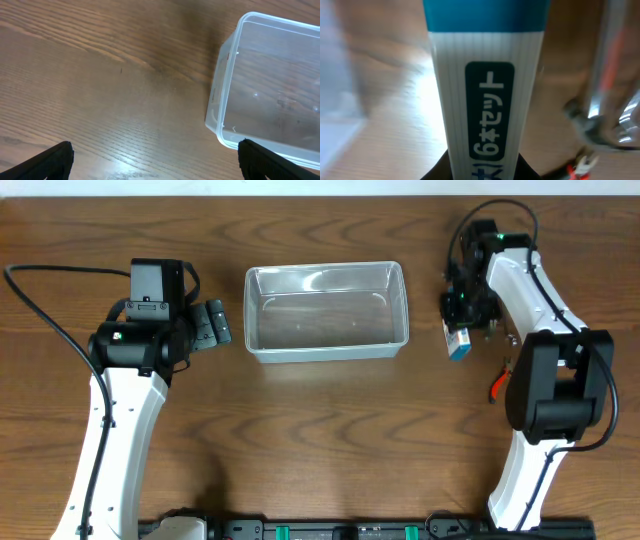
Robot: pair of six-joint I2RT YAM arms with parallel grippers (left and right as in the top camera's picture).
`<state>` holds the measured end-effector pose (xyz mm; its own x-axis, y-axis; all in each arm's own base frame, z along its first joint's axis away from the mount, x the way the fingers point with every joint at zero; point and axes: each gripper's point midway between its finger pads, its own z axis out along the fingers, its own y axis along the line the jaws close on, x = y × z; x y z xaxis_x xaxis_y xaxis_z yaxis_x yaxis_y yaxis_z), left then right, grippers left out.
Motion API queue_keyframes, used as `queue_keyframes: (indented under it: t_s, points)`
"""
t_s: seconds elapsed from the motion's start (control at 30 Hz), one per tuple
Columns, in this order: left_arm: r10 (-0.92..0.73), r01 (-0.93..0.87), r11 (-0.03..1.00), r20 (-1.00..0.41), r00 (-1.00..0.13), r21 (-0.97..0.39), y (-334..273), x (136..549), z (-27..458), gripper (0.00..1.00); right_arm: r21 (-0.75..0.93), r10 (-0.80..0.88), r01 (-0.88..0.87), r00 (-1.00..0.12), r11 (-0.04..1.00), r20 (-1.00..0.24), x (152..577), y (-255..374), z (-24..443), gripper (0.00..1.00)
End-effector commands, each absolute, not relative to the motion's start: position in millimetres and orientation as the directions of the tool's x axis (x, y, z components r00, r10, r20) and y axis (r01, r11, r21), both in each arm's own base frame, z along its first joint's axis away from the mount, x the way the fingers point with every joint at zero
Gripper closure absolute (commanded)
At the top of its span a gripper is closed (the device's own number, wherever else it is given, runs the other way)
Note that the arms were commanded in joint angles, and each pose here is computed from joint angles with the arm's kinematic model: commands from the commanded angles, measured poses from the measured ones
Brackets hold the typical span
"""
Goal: Pack container
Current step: 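Carry the box left and lower it into the container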
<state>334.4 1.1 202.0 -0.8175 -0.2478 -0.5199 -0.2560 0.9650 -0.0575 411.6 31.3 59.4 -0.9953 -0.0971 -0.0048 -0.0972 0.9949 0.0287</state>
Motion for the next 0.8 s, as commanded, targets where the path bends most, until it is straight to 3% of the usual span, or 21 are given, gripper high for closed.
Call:
queue_keyframes:
  t_s: [0.0,0.2,0.33,0.53,0.77]
  points:
    - [-0.256,-0.272,0.961,-0.530,-0.808,-0.050,5,336,206,0.02,0.051,-0.124,-0.141,-0.958,0.989,-0.257,453,54,147,0.93]
    - [-0.256,-0.272,0.961,-0.530,-0.808,-0.050,5,336,206,0.02,-0.015,-0.276,-0.315,-0.808,0.949,-0.520,474,96,260,0.92]
    - [-0.256,-0.272,0.961,-0.530,-0.808,-0.050,5,336,206,0.02,-0.110,-0.450,-0.489,-0.661,0.865,-0.600,467,140,301,0.94]
    - [-0.256,-0.272,0.961,-0.530,-0.808,-0.050,5,336,206,0.02,-0.241,-0.721,-0.744,-0.426,0.623,-0.547,440,206,297,0.95]
    - [-0.256,-0.272,0.961,-0.530,-0.808,-0.050,5,336,206,0.02,-0.292,-0.905,-0.923,-0.117,0.251,-0.410,403,254,254,0.94]
